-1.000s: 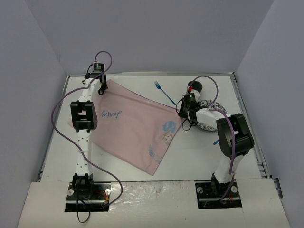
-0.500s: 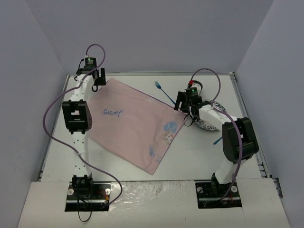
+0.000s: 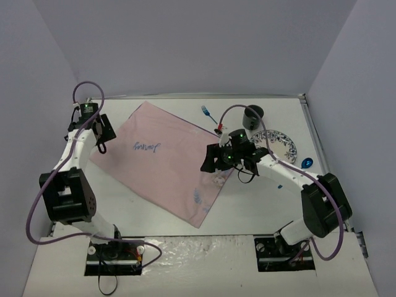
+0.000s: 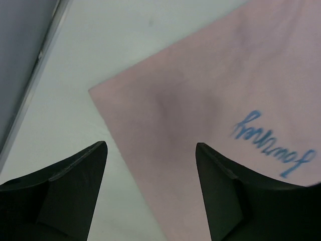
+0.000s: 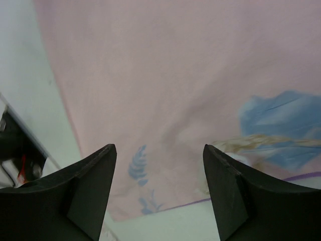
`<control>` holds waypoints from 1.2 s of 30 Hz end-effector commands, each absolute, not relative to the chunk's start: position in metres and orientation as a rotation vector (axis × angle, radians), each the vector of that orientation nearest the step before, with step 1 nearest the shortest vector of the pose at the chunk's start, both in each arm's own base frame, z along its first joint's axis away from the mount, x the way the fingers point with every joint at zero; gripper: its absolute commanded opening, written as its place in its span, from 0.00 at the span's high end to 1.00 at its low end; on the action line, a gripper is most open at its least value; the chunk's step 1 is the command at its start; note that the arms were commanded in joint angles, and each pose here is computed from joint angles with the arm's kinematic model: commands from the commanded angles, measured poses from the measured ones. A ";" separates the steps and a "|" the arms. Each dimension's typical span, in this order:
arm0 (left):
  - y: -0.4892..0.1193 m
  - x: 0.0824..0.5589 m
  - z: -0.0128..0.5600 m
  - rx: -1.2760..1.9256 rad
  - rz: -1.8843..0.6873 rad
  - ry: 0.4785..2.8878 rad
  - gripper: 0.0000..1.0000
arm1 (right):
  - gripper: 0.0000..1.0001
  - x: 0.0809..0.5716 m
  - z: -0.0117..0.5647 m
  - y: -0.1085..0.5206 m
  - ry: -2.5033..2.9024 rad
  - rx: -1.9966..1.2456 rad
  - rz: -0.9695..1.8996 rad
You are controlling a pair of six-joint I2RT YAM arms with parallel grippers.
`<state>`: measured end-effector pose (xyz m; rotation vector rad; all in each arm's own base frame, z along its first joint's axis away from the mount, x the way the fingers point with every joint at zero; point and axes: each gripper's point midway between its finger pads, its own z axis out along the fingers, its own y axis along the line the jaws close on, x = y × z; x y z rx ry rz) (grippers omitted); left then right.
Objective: Set the dinner table for one person
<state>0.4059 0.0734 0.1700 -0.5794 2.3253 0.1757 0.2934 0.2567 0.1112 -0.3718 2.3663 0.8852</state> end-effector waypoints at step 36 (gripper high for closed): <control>0.115 0.413 0.018 -0.837 0.228 2.544 0.72 | 0.99 0.119 -0.027 0.244 2.948 -0.683 0.802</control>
